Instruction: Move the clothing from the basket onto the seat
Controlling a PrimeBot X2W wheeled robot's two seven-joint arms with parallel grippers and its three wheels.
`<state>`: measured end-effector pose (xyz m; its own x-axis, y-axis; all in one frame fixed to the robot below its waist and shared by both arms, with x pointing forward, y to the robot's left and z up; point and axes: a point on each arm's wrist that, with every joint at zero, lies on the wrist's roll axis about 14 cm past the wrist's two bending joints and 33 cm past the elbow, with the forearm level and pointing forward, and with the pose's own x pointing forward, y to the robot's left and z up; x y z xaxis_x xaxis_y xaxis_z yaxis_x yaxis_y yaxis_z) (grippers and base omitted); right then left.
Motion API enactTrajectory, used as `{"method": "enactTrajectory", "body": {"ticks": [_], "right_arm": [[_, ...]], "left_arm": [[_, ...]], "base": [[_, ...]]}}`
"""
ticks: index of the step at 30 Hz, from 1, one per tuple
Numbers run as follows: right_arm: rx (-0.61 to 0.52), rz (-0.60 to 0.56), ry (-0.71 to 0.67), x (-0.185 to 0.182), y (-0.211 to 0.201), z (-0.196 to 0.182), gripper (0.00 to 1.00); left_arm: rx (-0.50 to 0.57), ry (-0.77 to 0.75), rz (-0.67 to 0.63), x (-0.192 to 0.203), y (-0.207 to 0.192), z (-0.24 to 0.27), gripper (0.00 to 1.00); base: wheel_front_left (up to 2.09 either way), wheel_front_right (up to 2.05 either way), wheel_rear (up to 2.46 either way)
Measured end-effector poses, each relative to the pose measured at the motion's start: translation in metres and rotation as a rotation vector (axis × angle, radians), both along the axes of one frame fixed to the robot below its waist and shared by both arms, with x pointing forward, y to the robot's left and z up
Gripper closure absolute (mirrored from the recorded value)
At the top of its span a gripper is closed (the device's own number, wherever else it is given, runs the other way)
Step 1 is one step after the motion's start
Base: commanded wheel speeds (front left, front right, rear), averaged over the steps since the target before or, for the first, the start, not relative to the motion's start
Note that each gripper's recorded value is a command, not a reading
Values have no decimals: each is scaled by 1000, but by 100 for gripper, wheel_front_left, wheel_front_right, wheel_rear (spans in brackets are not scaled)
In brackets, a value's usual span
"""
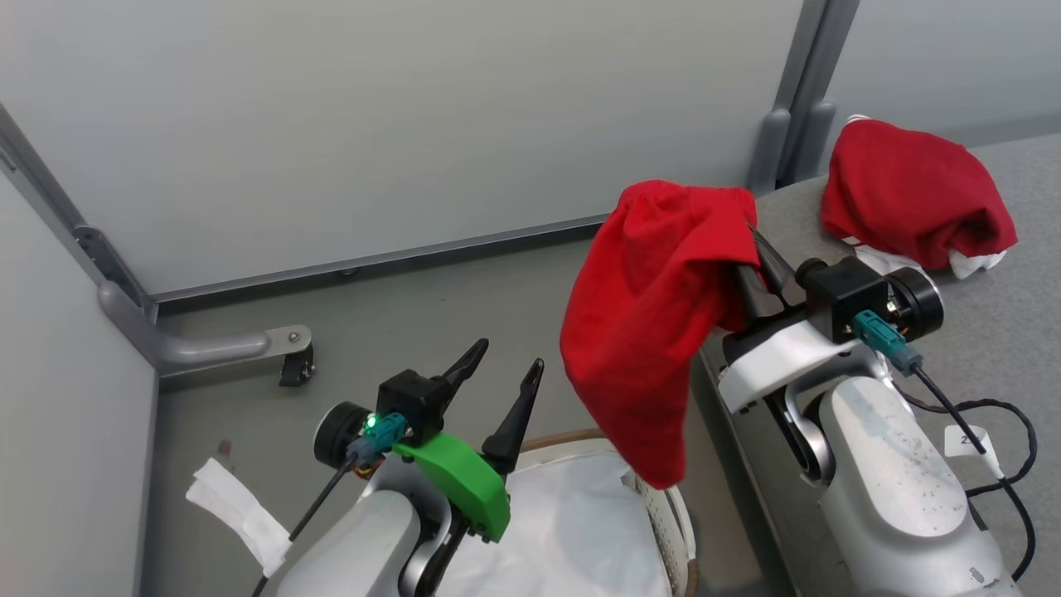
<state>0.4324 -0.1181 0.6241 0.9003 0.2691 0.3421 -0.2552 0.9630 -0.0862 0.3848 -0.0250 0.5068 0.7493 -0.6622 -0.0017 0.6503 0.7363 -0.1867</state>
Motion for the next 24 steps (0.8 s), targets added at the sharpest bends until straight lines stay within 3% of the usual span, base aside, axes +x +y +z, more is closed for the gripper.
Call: {"method": "enactTrajectory", "body": {"ticks": [8,24], "right_arm": [[1,-86,7,-5,-32,-4,100],[-33,-404,93,-54,-152,-38,100]], "left_arm": [[0,24,-67,-10,-24,-12,0],[-7,41,-323,-38,-105,-22,0]], "base": [[0,0,0],[0,0,0]]}}
